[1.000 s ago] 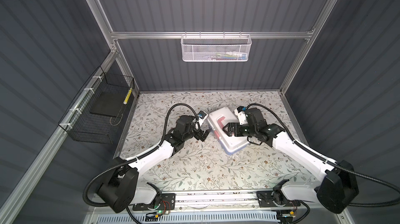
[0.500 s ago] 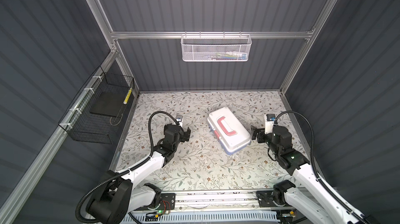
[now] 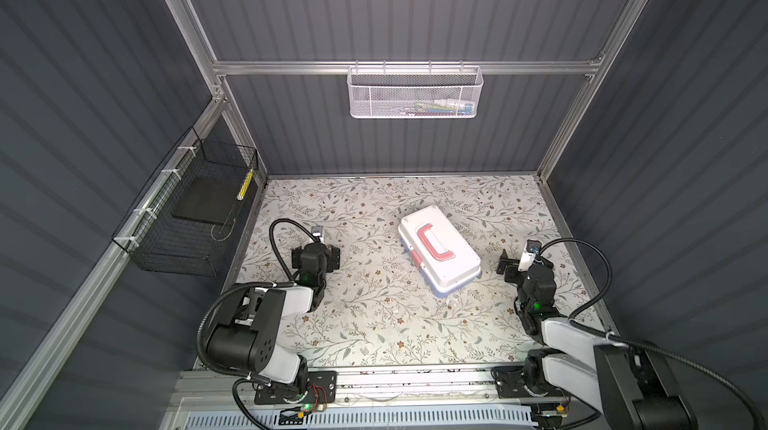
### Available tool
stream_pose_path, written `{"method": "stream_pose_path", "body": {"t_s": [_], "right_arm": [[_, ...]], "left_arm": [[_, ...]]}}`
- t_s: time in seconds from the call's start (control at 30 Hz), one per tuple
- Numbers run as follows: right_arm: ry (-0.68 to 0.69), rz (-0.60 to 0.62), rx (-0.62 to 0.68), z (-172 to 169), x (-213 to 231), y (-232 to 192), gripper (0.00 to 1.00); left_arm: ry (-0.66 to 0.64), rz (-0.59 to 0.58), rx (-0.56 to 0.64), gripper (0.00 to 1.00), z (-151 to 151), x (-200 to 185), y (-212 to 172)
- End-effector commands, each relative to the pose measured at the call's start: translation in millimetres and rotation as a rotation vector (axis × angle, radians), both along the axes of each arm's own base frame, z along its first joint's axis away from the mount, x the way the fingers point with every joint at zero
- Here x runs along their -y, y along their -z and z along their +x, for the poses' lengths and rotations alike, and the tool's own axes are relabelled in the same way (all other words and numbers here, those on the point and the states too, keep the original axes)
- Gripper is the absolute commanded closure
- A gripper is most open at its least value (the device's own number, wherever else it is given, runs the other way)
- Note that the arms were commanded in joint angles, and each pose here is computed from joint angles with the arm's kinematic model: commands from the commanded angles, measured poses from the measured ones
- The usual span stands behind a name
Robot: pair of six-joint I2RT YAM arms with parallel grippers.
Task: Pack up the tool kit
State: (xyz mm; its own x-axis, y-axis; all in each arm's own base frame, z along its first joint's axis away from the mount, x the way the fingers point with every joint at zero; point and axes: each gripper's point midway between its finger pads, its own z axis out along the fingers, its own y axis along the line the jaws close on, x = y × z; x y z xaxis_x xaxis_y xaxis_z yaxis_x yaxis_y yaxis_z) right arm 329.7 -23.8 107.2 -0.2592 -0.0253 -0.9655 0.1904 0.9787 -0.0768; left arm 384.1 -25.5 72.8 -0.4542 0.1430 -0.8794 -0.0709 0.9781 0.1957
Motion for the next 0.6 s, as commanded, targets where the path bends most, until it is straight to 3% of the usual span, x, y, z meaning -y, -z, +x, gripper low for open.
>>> {"method": "stream_pose_path", "body": {"t_s": [0.0,0.13,0.2,0.57], "right_arm": [[-0.045,0.011,0.164,27.3,-6.3,-34.3,0.01],[-0.053,0.005,0.167,30.2,-7.7,-25.8,0.01],[-0.034,0.014,0.133,32.3,-4.6,-22.5,0.01],[0.059,0.019,0.121,40.0,10.2,-22.3,0.01]], "left_arm": [[0.029,-0.004,0.117,0.00,20.9,-2.0,-19.7],[0.000,-0.087,0.136,0.00,27.2,-19.4,-0.1],[-0.001,-0.110,0.068,0.00,29.6,-21.4,6.9],[-0.002,-0.115,0.051,0.00,33.6,-22.6,9.8]]}}
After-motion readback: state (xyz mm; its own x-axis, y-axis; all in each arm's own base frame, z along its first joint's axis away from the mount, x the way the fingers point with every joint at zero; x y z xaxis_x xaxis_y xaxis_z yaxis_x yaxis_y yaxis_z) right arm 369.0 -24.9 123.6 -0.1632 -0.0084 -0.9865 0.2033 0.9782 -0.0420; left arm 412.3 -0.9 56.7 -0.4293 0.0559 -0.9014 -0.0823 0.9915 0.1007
